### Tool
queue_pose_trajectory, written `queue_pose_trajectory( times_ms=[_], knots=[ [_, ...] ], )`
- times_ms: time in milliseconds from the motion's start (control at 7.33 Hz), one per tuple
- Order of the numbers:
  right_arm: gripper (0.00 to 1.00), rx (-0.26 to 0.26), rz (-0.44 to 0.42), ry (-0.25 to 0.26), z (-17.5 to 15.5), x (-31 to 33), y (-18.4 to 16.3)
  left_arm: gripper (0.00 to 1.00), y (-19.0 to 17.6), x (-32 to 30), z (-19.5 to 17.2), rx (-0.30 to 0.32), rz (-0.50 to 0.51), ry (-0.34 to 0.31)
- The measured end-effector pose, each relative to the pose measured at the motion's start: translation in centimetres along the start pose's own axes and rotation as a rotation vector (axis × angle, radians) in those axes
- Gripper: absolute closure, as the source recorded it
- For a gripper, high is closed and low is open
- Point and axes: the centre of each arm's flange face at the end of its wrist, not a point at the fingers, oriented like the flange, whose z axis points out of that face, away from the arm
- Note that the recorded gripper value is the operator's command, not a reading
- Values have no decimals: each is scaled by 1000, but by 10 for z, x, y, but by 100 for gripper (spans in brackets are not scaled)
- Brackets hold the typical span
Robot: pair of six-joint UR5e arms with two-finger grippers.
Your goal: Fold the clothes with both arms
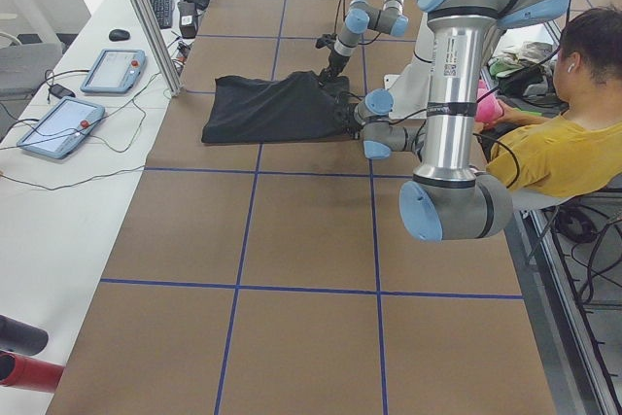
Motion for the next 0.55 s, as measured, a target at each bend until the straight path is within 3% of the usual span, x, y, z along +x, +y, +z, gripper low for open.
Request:
queue_pose_trajectory(
  times_ms=[409, 546],
  knots=[
    [13, 21, -15, 18, 14, 5, 8, 100, 0, 0, 0, 0, 0, 0],
    [35, 26, -20, 24, 17, 6, 9, 100, 0, 0, 0, 1, -1, 0]
  ],
)
